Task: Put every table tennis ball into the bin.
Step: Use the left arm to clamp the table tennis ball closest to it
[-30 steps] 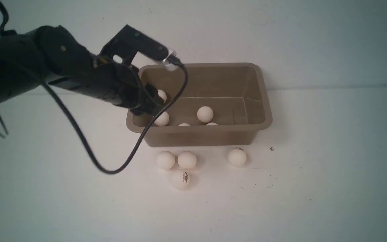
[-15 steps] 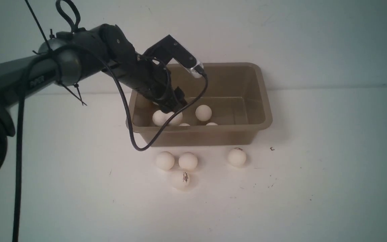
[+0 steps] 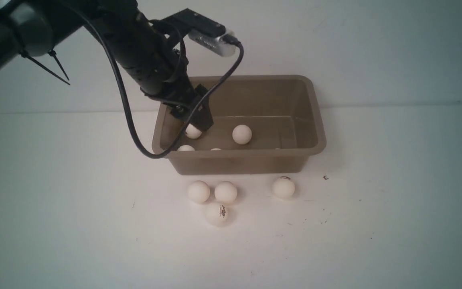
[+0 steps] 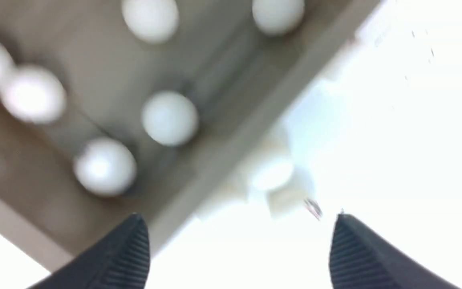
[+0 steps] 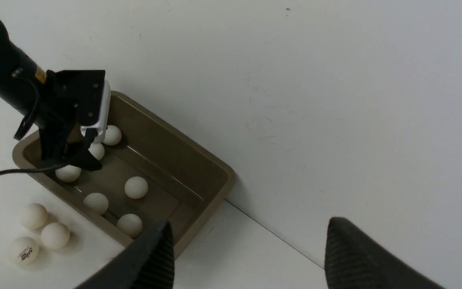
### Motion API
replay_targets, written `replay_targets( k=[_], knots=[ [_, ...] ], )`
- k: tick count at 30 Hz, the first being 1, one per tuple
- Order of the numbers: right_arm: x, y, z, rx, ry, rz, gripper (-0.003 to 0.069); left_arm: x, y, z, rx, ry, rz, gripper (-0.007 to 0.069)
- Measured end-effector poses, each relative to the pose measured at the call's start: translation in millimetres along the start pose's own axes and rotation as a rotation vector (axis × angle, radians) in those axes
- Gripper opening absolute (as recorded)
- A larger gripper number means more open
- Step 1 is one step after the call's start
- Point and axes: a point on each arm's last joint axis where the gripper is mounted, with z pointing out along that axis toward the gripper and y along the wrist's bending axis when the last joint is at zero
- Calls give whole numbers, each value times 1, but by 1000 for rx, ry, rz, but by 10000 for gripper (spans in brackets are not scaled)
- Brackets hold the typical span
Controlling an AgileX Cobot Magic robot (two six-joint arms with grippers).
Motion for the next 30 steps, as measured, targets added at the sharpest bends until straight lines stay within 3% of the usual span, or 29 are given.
replay_targets(
  k=[8,12,23,30],
  knots=[
    [0,0,0,-3,-1,2,462,34,-34,48,130,188,-74,502],
    [0,0,0,-3,-1,2,462,40,-47,64,127,213,-88,489],
    [0,1,0,-6,-2,3,462,33,-64,82,-93,194,-154,478],
    [0,1,0,-10,-3,5,462,35,-60,96,-114,210,-211,478]
  ],
)
